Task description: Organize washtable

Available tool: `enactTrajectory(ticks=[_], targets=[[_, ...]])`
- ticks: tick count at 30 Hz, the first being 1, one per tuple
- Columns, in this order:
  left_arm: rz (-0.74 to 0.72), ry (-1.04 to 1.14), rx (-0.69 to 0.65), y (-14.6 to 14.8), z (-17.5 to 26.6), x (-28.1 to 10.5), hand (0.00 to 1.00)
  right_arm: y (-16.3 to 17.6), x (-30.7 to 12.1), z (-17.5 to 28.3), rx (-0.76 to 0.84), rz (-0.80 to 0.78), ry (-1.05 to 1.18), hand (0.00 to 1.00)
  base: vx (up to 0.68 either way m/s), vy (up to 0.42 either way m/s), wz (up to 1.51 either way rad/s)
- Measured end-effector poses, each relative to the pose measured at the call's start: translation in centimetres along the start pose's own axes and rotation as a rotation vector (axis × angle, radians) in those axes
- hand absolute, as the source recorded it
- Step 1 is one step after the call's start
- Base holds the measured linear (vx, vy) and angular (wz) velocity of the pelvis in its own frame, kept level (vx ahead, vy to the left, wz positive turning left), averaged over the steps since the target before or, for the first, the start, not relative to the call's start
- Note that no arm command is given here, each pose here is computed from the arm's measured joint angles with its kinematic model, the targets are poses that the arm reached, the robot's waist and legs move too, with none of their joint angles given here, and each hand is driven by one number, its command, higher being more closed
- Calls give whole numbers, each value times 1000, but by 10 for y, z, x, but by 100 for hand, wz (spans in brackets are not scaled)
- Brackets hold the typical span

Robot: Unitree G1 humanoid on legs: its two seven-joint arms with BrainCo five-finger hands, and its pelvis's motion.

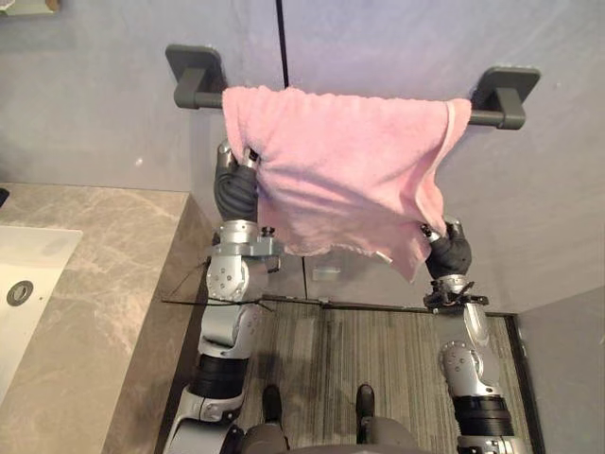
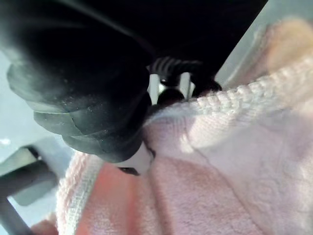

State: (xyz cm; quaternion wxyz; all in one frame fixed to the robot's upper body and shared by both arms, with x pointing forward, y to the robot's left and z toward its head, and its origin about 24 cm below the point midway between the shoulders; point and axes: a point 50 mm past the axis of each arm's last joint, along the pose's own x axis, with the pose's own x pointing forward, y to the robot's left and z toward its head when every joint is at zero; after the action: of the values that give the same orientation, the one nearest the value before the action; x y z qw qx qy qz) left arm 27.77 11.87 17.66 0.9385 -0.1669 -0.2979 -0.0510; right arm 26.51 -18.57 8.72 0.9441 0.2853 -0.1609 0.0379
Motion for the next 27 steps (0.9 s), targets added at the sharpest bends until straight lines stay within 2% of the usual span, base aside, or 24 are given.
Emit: enactTrajectory(ticks=[9,17,21,27], targets=[[-24,41,1,1,-4,-13,0,-13,-14,-2,-31,-55,26,0,2,-2,-1],[17,130,16,12,-17,-34,0,-29,-38,-14,-33,-143,90,0,4,0,0],[54,249,82,25,-32,-58,0,-40,-66,-33,-27,-231,208,0,0,0,0],[130,469,178,47,-58,-101,0,-45,-101,-53,-34,-262,354,0,-5,1,-3]])
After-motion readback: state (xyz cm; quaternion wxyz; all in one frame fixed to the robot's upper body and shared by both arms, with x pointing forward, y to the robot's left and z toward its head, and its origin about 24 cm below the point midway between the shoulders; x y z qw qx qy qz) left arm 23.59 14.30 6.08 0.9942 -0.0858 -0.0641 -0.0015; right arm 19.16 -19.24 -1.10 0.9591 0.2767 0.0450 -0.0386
